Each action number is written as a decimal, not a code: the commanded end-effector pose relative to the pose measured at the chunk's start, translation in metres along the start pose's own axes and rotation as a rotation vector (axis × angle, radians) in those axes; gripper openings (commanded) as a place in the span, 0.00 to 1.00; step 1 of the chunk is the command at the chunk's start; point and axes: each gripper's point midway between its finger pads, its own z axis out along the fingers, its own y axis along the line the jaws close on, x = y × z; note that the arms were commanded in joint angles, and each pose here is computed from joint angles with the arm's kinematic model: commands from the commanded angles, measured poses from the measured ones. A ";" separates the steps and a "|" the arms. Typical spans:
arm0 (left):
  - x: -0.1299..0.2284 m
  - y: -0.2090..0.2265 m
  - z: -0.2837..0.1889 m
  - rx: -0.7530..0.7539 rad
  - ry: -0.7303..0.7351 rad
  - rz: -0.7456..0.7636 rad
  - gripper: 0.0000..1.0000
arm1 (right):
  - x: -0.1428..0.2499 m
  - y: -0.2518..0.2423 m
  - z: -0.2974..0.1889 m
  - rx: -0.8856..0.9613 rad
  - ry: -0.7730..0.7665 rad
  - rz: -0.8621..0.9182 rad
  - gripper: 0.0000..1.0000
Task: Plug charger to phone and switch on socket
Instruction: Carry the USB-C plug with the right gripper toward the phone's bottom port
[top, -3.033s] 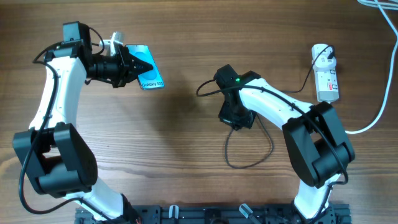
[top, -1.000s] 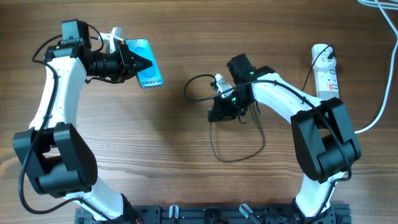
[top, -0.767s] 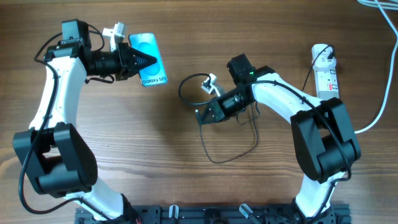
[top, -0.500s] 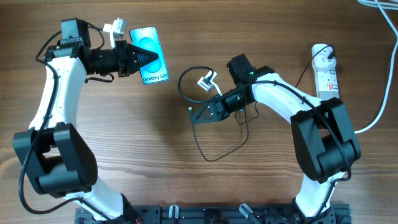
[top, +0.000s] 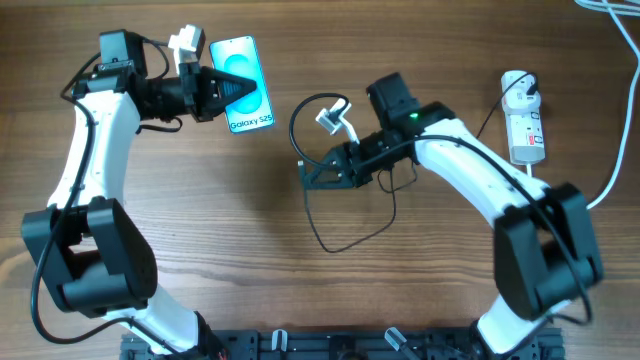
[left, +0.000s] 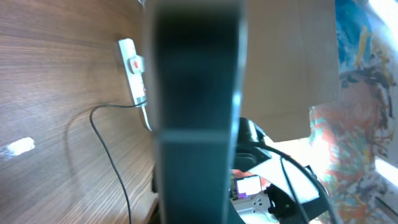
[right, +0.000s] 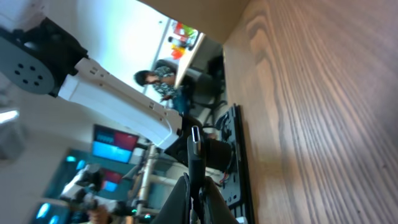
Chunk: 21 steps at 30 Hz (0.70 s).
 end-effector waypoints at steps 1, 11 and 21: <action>0.007 -0.024 0.010 0.066 0.034 0.045 0.04 | -0.011 0.027 0.000 0.105 -0.002 -0.080 0.04; 0.024 -0.036 0.037 0.122 0.114 0.028 0.04 | -0.030 0.039 0.025 0.178 -0.029 -0.098 0.04; 0.019 -0.034 0.029 0.117 0.093 0.026 0.04 | -0.049 0.030 0.022 0.248 -0.103 -0.029 0.04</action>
